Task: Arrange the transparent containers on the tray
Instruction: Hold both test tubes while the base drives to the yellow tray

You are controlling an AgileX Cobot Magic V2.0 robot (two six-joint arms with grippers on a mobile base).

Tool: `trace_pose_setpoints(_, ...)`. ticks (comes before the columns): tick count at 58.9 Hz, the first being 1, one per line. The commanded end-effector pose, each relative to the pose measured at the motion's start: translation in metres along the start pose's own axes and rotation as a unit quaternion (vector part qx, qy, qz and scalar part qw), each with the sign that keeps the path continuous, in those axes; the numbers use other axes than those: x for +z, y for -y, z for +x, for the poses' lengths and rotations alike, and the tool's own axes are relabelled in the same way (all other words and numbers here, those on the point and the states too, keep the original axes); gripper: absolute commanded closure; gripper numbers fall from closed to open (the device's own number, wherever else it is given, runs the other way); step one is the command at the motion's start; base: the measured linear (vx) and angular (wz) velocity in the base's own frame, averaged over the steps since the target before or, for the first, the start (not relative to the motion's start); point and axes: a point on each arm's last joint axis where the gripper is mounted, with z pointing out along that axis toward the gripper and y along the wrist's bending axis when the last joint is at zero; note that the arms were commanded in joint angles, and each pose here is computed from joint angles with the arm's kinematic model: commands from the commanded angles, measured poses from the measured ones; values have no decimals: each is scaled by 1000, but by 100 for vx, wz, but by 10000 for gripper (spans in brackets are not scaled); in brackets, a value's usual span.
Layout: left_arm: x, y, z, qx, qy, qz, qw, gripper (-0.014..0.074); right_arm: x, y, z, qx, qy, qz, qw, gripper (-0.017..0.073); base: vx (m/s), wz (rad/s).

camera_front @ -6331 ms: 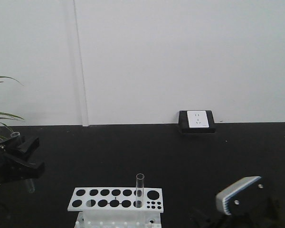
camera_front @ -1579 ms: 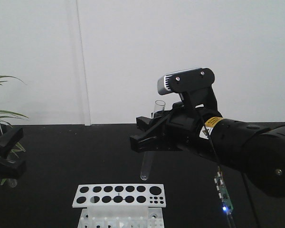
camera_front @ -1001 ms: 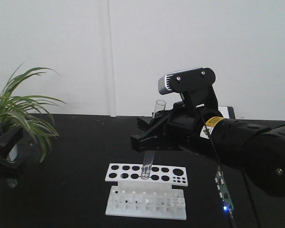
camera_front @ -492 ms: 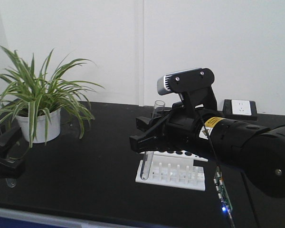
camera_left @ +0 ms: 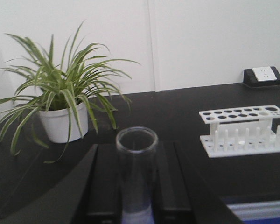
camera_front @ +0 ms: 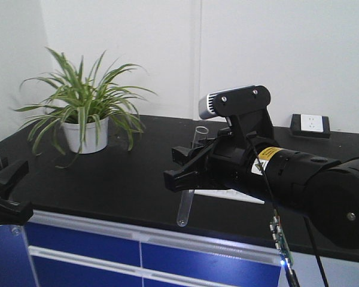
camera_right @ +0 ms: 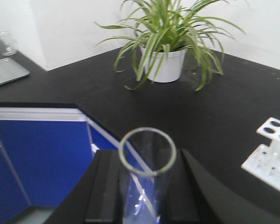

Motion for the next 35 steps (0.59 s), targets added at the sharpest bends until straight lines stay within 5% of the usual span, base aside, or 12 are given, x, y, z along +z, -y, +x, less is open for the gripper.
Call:
trace_pose_setpoints(1,-4,2,-22,-4,64,8,998,600,-17,2,-30,-6,80,6,997,571,-34,19)
trace_pose_setpoints(35,-4,2,-22,-4,64,8,998,600,-17,2,-30,-6,80,6,997,571,-35,22)
